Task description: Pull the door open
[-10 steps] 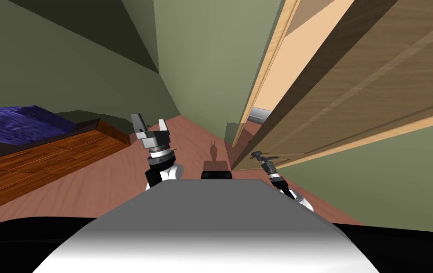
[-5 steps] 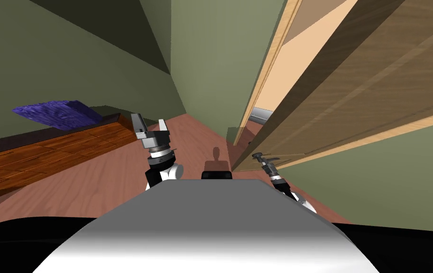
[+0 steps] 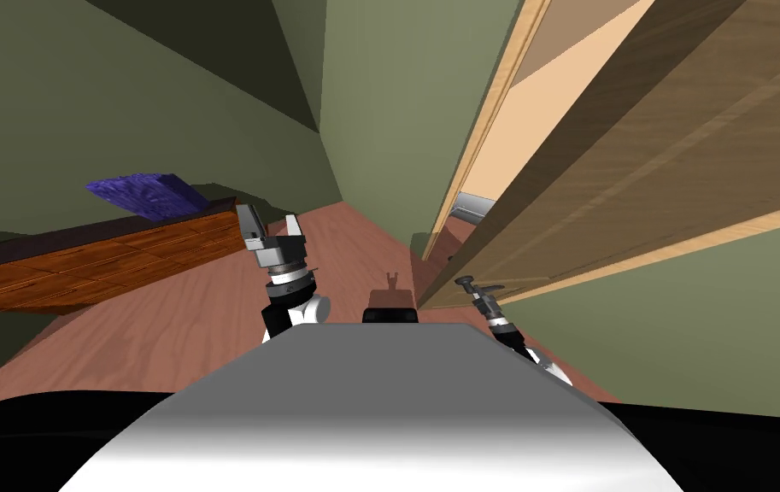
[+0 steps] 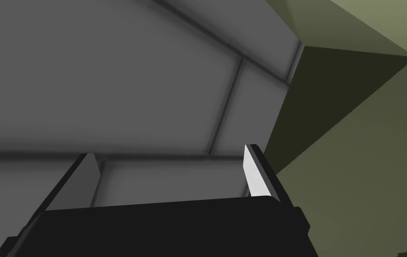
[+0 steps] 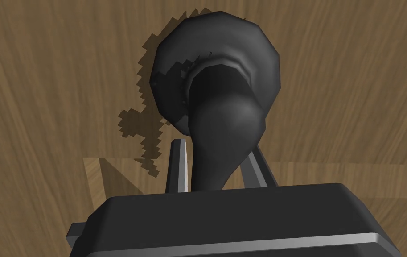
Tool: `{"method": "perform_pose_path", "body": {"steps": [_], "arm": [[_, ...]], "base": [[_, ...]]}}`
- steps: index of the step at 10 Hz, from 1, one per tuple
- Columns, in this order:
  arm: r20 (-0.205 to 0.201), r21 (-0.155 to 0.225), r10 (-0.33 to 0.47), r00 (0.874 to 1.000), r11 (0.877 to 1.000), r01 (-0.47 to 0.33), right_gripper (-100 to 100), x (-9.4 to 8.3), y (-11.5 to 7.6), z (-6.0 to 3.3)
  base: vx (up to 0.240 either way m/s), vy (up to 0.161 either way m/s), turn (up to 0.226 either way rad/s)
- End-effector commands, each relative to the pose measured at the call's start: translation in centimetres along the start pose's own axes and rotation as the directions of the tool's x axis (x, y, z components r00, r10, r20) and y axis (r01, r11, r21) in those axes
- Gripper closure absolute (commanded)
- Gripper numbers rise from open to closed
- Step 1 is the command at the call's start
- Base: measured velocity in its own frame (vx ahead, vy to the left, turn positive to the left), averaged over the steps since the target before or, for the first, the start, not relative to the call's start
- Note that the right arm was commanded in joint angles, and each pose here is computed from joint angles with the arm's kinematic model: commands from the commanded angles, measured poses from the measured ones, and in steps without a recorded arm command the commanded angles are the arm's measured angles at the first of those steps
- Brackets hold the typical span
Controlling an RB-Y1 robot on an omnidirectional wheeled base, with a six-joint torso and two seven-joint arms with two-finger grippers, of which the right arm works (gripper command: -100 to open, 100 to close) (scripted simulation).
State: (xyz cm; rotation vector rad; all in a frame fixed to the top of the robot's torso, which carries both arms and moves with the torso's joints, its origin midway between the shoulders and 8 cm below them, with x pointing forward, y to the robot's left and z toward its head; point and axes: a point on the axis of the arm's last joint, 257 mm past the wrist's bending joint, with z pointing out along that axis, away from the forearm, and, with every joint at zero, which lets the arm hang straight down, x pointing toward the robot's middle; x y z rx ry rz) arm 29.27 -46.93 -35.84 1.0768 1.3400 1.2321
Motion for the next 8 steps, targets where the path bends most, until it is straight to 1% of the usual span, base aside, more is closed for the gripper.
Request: {"method": "perform_pose_path", "body": {"steps": [1,3,8], "arm": [[-0.001,0.0,-0.005,1.0,1.0,0.005,100,-0.3,0.1,-0.41],[-0.004,-0.001,-0.006,1.0,1.0,0.006,100,-0.4,0.1,-0.77],[-0.009,-0.003,-0.01,1.0,1.0,0.01,100,-0.7,0.3,-1.48]], "base": [[-0.199,-0.085,0.182],[-0.201,-0.074,0.169],[-0.189,-0.063,0.135]]}}
